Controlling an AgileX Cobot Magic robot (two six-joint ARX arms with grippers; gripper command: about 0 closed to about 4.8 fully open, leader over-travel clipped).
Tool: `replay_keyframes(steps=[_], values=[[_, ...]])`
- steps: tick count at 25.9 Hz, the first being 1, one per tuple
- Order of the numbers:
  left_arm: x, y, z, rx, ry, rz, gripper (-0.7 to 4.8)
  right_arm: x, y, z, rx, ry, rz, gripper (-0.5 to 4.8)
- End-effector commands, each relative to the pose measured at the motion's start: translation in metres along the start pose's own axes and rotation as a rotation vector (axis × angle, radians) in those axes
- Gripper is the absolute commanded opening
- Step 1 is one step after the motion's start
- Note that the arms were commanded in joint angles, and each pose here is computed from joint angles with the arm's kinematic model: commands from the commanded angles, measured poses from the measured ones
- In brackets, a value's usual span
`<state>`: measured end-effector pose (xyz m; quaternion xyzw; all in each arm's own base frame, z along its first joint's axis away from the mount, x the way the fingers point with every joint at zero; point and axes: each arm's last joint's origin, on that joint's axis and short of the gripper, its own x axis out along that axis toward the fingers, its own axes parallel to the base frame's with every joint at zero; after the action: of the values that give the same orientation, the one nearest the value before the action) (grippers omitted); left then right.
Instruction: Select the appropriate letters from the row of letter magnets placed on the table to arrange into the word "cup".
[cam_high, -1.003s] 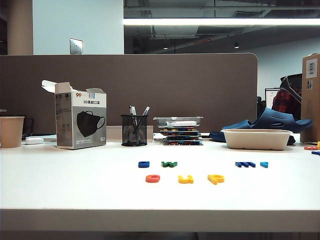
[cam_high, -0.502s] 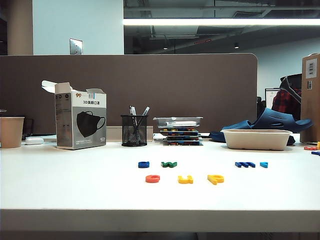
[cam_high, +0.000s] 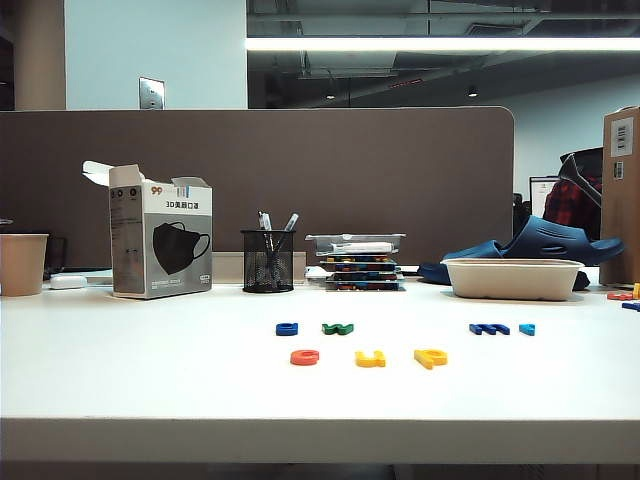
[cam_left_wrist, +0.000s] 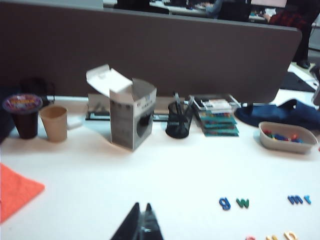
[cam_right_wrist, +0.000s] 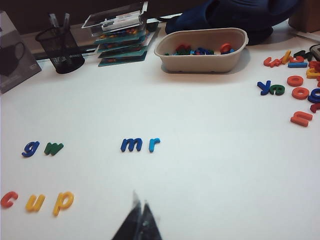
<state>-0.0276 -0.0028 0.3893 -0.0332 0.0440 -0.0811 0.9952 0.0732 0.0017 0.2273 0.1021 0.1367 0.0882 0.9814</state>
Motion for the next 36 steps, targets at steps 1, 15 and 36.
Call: replay_keyframes(steps=[1, 15, 36], values=[[-0.007, 0.000, -0.012, 0.000, -0.048, -0.004, -0.05, 0.001, -0.001, -0.006, -0.032, -0.104, 0.015, -0.01], [0.074, 0.017, -0.094, 0.000, -0.251, 0.029, -0.05, 0.033, -0.020, -0.046, -0.132, -0.226, -0.071, -0.01], [0.138, 0.032, -0.192, -0.011, -0.284, 0.044, -0.05, 0.038, -0.026, -0.056, -0.235, -0.226, -0.167, 0.02]])
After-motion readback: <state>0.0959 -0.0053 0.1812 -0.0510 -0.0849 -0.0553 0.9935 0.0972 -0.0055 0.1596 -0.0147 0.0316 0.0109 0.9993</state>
